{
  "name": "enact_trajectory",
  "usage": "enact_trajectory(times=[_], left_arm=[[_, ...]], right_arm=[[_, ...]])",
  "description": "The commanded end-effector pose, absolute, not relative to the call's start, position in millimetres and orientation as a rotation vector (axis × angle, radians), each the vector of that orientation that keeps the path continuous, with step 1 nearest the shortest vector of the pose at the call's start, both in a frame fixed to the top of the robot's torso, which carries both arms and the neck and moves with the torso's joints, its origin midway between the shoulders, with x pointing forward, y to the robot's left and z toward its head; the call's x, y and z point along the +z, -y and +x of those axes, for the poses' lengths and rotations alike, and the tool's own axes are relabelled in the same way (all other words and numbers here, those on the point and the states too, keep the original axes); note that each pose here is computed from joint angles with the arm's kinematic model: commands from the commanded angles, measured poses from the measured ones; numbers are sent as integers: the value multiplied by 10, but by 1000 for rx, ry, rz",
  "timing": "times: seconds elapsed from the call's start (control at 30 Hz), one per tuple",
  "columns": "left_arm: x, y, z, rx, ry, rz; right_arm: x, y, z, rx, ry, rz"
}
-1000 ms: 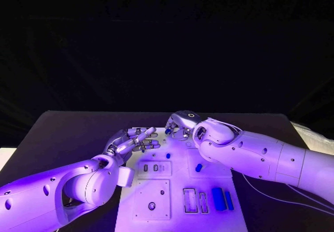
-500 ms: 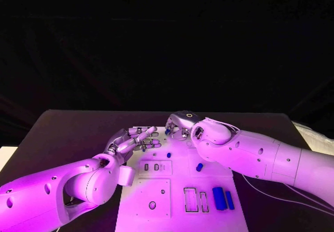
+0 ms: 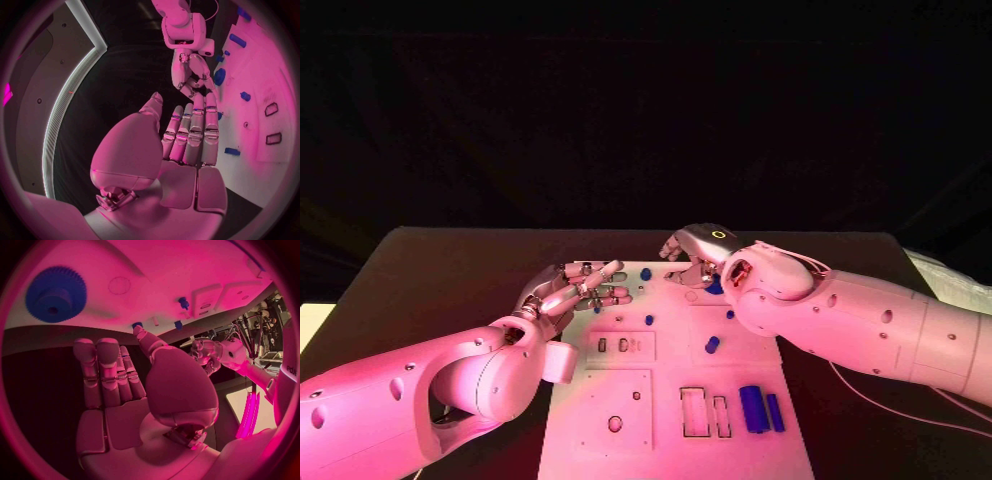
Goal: Assemble the parts on the task board
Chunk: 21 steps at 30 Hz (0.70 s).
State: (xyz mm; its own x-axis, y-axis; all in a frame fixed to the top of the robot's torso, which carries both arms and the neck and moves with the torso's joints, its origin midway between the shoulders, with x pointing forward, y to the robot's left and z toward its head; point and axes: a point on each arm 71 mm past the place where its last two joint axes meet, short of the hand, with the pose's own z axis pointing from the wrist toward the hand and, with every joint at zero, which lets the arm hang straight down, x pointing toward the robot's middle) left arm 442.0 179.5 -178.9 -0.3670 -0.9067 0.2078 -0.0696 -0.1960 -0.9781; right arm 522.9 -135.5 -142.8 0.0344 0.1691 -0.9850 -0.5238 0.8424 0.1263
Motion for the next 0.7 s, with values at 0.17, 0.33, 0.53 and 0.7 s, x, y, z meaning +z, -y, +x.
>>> enact_trajectory(times=[0.17, 0.33, 0.53, 0.7], left_arm=[[-1770, -1794, 4417, -1667, -1405, -1171], [-1771, -1793, 4419, -1668, -1406, -1171], [-1774, -1784, 4422, -1670, -1408, -1171], [-1776, -1784, 4426, -1670, -1408, -1171]], right_arm=[[-1326, 1874, 5119, 583, -1549, -80], [-1346, 2157, 5131, 542, -1634, 1], [-1392, 2270, 5174, 498, -1693, 25], [-1424, 2255, 5200, 475, -1720, 8]])
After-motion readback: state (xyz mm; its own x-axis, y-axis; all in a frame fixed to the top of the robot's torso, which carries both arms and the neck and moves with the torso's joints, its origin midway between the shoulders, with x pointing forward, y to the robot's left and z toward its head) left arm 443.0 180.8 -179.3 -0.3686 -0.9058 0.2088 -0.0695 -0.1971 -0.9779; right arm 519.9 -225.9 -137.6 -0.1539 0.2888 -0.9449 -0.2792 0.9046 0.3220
